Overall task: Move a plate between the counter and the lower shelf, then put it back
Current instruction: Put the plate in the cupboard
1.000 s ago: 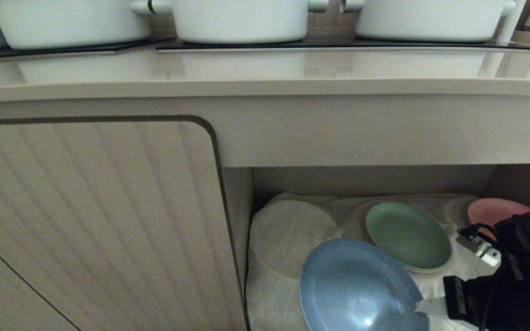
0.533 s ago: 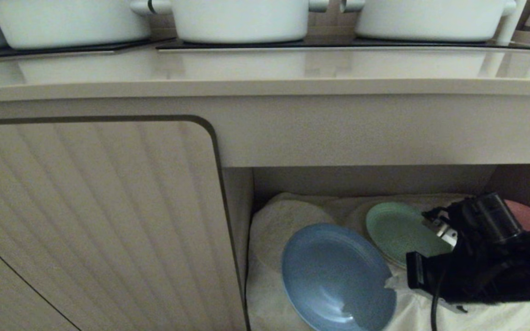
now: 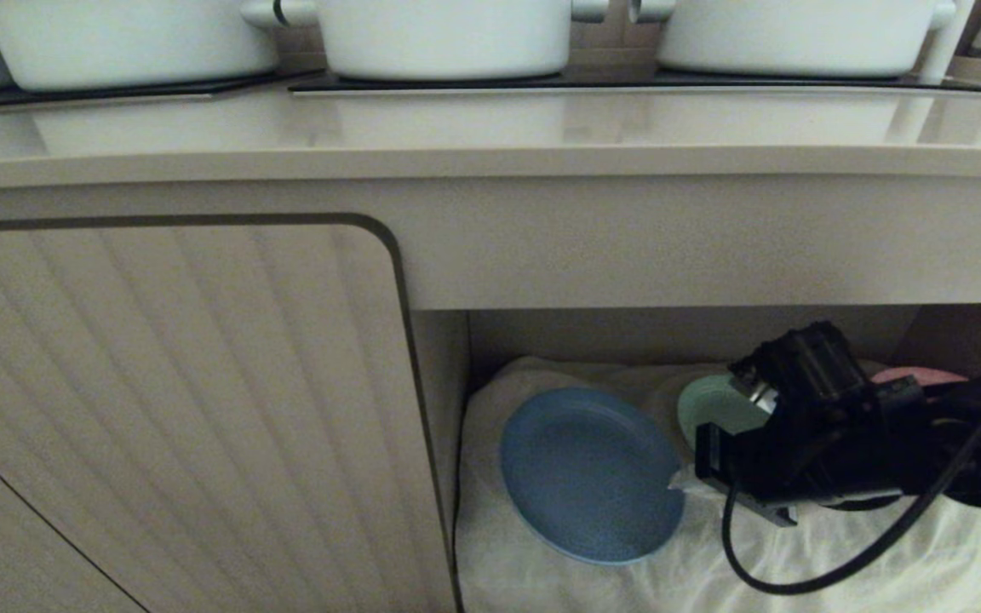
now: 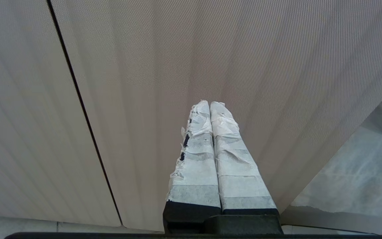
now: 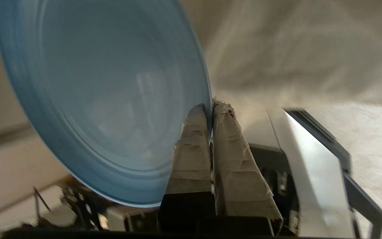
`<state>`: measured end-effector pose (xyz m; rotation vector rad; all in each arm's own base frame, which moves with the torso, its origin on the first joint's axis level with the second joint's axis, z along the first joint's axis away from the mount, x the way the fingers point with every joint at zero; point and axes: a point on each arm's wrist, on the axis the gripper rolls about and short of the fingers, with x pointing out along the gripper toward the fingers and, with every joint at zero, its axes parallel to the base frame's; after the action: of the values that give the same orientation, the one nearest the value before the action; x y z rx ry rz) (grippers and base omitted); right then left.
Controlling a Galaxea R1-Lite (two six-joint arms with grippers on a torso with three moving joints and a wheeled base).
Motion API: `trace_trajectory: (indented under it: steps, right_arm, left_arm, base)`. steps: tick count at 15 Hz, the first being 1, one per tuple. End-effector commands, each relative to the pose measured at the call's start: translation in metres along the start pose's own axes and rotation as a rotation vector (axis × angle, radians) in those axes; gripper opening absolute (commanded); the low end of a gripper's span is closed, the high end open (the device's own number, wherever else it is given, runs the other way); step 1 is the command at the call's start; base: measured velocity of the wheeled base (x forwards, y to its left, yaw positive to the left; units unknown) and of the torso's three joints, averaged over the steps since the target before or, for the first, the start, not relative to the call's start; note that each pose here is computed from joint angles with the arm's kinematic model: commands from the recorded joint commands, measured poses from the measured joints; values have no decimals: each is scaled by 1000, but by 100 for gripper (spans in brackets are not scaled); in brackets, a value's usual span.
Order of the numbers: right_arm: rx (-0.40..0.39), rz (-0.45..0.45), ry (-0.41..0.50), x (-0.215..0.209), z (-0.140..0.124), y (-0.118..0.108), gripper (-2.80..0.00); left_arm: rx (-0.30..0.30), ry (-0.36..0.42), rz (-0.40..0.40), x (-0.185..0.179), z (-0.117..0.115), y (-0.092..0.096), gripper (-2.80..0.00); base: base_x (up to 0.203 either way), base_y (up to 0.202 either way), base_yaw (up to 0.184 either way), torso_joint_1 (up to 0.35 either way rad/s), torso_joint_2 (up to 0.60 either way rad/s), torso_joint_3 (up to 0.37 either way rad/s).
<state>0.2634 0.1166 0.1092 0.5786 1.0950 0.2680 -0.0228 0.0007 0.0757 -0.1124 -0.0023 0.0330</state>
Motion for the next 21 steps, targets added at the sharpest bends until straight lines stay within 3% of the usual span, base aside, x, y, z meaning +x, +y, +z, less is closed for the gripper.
trace_trajectory:
  steps: [1,6,21]
  right_arm:
    - [19,-18,15,17,7,0,-280]
    - [44,-64,-6,42,21,2,-280]
    - [32,-53,-21,85,45,15,-280]
  left_arm:
    - [-1,-1,1,0,0,0,-280]
    - [-1,0,1,0,0,0,-280]
    - [-1,0,1,0,0,0,-280]
  base:
    - [0,0,0,0,0,0]
    - [0,0,0,0,0,0]
    - [0,0,0,0,0,0]
